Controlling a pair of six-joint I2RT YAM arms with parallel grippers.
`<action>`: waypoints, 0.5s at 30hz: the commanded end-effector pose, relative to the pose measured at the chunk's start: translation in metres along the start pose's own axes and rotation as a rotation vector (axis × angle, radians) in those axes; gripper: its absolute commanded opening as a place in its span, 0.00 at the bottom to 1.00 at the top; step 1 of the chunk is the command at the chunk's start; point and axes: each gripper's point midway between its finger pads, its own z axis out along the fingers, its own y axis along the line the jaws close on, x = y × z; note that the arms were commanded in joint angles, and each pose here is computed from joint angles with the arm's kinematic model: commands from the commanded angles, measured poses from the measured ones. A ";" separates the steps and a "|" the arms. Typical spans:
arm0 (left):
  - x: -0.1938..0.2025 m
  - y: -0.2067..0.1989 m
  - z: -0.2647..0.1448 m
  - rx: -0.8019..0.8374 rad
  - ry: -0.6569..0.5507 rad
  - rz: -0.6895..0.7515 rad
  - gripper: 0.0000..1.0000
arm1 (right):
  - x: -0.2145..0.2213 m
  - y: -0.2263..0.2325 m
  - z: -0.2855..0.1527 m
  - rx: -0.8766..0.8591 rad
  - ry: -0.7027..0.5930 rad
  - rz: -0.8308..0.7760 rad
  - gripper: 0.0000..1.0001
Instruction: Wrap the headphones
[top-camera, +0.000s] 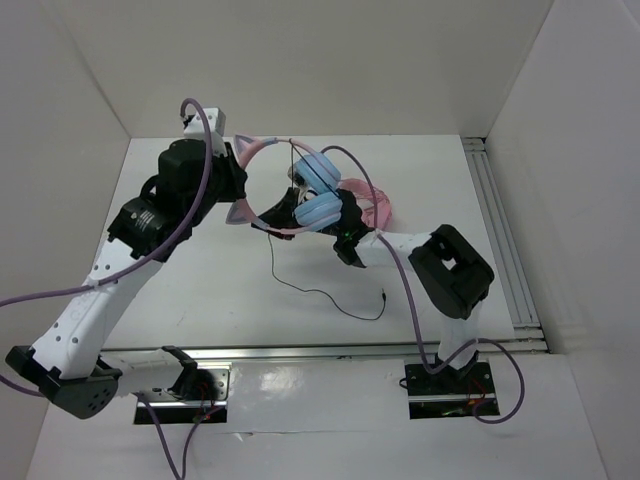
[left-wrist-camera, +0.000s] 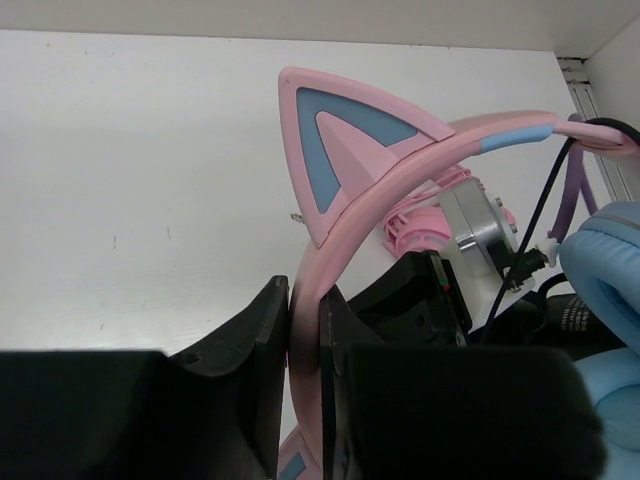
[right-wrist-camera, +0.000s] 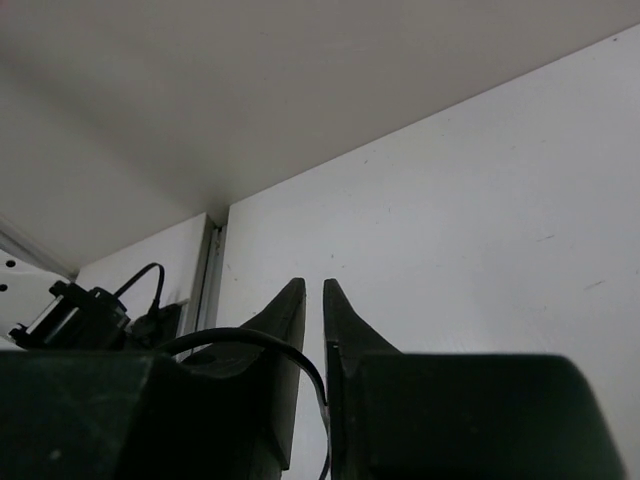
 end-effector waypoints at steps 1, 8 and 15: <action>-0.087 -0.022 -0.022 0.121 -0.316 -0.256 0.00 | 0.007 0.010 -0.003 -0.116 -0.035 0.033 0.21; -0.088 -0.017 -0.033 0.128 -0.332 -0.262 0.00 | 0.000 0.008 -0.005 -0.188 -0.107 0.088 0.27; -0.088 -0.017 -0.033 0.135 -0.329 -0.251 0.00 | -0.002 0.004 0.001 -0.233 -0.129 0.138 0.31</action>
